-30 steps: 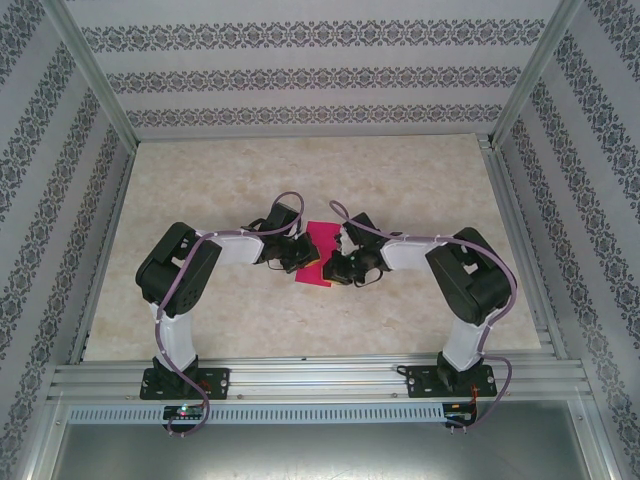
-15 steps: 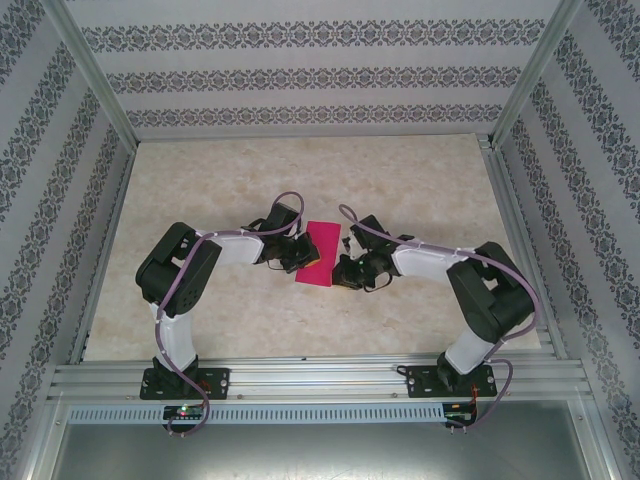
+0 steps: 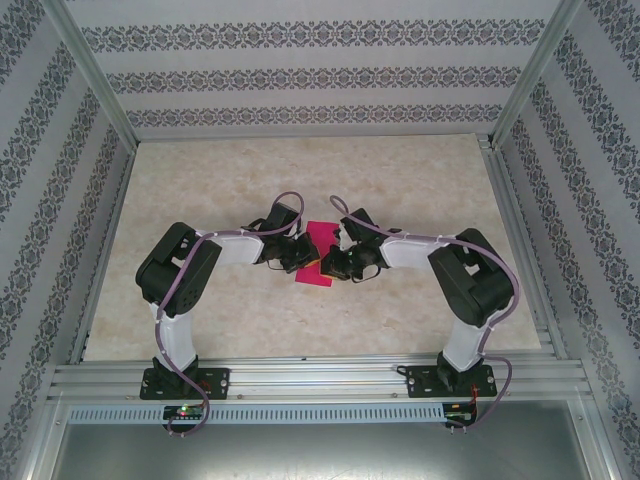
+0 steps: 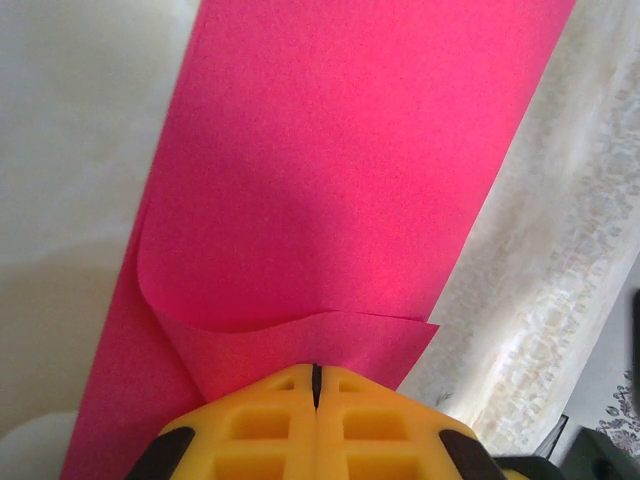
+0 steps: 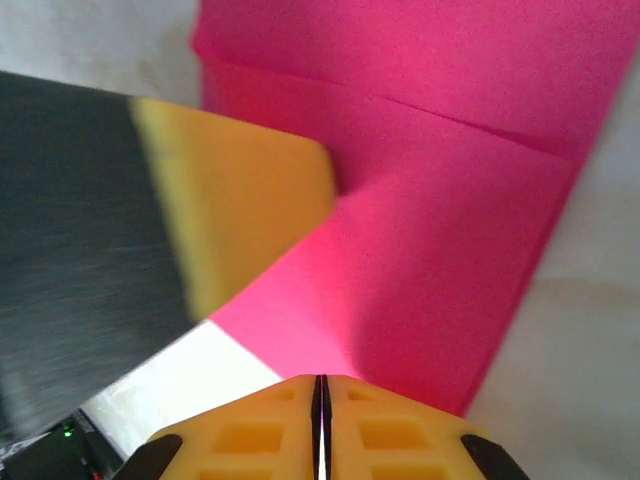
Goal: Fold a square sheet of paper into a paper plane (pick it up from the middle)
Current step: Fold the triangle a second time at the center of the table.
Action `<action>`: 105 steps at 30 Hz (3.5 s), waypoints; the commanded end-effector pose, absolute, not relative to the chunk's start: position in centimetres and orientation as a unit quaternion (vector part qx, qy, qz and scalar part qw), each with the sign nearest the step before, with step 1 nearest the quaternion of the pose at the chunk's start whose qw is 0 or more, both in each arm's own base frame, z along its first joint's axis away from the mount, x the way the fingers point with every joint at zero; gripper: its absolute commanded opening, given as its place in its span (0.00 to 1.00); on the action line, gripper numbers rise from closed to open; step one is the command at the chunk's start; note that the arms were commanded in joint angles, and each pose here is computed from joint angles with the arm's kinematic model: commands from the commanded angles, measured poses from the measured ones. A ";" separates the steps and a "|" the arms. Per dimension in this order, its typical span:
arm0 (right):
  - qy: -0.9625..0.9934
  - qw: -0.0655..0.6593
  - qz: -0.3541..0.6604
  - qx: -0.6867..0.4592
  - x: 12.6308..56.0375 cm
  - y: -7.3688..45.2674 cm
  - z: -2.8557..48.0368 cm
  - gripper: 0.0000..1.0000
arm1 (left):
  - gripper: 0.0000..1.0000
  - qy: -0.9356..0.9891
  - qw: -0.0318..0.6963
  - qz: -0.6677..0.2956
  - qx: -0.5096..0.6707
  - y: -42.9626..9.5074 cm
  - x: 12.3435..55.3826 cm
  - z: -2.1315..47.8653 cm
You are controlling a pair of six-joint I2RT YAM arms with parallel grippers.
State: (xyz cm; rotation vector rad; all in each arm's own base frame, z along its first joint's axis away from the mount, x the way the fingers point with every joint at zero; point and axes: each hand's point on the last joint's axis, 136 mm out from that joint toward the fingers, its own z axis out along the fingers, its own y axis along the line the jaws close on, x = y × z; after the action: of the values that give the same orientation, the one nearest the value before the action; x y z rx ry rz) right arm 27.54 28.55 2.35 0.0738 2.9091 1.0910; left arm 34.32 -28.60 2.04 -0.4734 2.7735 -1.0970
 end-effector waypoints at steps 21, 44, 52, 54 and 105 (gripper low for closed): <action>0.957 -0.056 0.282 0.030 23.1 25.3 -3.6 0.00 | 0.03 0.929 0.067 -0.323 -0.166 -26.2 36.0 0.7; 0.952 -0.053 0.302 0.026 24.4 26.6 -2.6 0.00 | 0.08 0.909 0.091 -0.385 -0.131 -24.5 38.1 6.2; 0.949 -0.047 0.312 0.024 24.9 27.2 -1.8 0.01 | 0.06 0.910 0.054 -0.397 -0.102 -28.2 36.1 3.6; 0.946 -0.042 0.322 0.020 25.2 27.6 -1.2 0.03 | 0.06 0.916 0.058 -0.381 -0.108 -27.7 36.1 2.8; 0.921 0.030 0.387 0.027 28.3 29.3 4.7 0.05 | 0.01 0.936 0.044 -0.323 -0.135 -25.4 35.2 -0.6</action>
State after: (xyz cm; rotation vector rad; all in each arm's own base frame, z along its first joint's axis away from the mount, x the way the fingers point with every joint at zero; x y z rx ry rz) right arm 26.85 28.91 4.92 0.0519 2.8484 1.2035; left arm 35.82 -27.21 2.03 -0.3582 2.8052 -1.1092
